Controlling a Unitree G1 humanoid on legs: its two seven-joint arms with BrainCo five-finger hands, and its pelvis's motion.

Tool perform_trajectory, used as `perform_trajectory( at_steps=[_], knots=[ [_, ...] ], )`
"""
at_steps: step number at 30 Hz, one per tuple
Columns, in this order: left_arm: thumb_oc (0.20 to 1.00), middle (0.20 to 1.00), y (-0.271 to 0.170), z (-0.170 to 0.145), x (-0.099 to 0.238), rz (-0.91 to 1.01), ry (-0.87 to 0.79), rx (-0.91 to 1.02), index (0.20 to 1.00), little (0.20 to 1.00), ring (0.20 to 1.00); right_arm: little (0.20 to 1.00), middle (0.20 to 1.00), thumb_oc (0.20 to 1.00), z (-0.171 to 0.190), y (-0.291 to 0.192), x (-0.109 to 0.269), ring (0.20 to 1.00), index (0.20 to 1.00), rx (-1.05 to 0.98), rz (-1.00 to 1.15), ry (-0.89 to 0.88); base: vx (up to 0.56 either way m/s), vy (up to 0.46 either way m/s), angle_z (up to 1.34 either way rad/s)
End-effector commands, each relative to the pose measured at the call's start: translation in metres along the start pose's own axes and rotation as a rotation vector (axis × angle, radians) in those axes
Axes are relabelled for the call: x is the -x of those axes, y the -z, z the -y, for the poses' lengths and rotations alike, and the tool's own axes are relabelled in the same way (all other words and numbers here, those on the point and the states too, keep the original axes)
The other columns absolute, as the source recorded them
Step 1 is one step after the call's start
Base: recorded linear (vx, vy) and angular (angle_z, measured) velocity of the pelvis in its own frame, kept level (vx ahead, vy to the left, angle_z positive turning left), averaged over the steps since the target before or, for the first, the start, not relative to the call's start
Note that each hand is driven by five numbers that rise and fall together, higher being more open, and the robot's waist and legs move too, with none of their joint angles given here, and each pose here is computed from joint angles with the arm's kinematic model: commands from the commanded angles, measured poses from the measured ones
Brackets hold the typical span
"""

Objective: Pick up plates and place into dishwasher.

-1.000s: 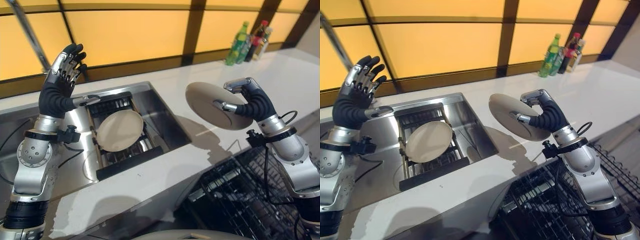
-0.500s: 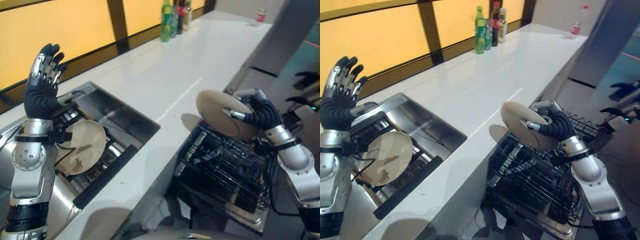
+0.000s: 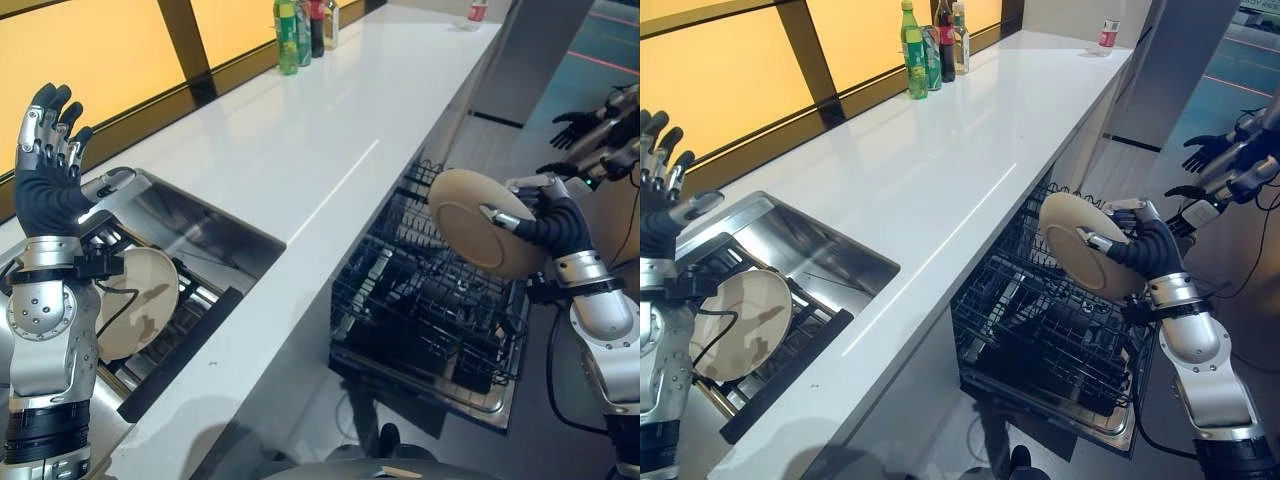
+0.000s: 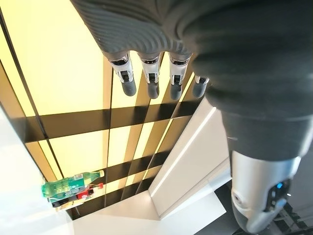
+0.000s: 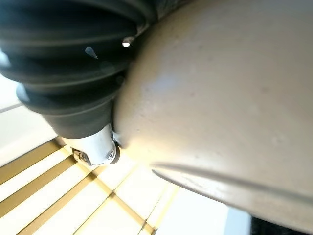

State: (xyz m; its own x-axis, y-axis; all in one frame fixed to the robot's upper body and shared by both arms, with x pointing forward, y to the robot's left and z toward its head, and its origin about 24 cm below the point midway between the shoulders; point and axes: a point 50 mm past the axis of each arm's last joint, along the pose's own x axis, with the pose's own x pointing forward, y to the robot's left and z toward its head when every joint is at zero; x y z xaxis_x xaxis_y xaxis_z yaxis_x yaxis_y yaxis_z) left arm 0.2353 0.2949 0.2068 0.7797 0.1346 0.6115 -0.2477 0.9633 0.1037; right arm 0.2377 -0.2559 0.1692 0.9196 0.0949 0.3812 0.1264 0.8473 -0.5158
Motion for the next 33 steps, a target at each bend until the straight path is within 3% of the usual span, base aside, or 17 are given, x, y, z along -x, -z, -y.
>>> perform_trajectory(
  at_steps=[1, 6, 14, 21, 33],
  knots=[
    [1.000, 1.000, -0.015, -0.002, -0.012, 0.068, 0.045, -0.099, 1.000, 1.000, 1.000, 0.200, 0.200, 0.200, 0.017, -0.002, 0.000, 0.200, 0.200, 0.054, 0.004, 0.042, -0.06, -0.063, -0.04],
    [1.000, 1.000, -0.013, -0.006, -0.009, 0.064, 0.030, -0.103, 1.000, 1.000, 1.000, 0.200, 0.200, 0.200, 0.015, 0.024, 0.008, 0.200, 0.200, 0.059, -0.135, 0.008, -0.03, -0.027, -0.01],
    [1.000, 1.000, -0.009, -0.003, -0.007, 0.044, 0.056, -0.114, 1.000, 1.000, 1.000, 0.200, 0.200, 0.200, -0.013, 0.066, 0.026, 0.200, 0.200, 0.012, -0.349, -0.201, 0.01, 0.007, 0.04],
    [1.000, 1.000, -0.005, 0.003, -0.010, 0.032, 0.086, -0.116, 1.000, 1.000, 1.000, 0.200, 0.200, 0.200, -0.035, 0.085, 0.034, 0.200, 0.200, -0.055, -0.395, -0.325, 0.01, 0.025, 0.10],
    [1.000, 1.000, -0.002, 0.006, -0.012, 0.007, 0.110, -0.116, 1.000, 1.000, 1.000, 0.200, 0.200, 0.200, -0.045, 0.093, 0.036, 0.200, 0.200, 0.019, -0.419, -0.463, 0.01, 0.012, 0.04]
  ],
)
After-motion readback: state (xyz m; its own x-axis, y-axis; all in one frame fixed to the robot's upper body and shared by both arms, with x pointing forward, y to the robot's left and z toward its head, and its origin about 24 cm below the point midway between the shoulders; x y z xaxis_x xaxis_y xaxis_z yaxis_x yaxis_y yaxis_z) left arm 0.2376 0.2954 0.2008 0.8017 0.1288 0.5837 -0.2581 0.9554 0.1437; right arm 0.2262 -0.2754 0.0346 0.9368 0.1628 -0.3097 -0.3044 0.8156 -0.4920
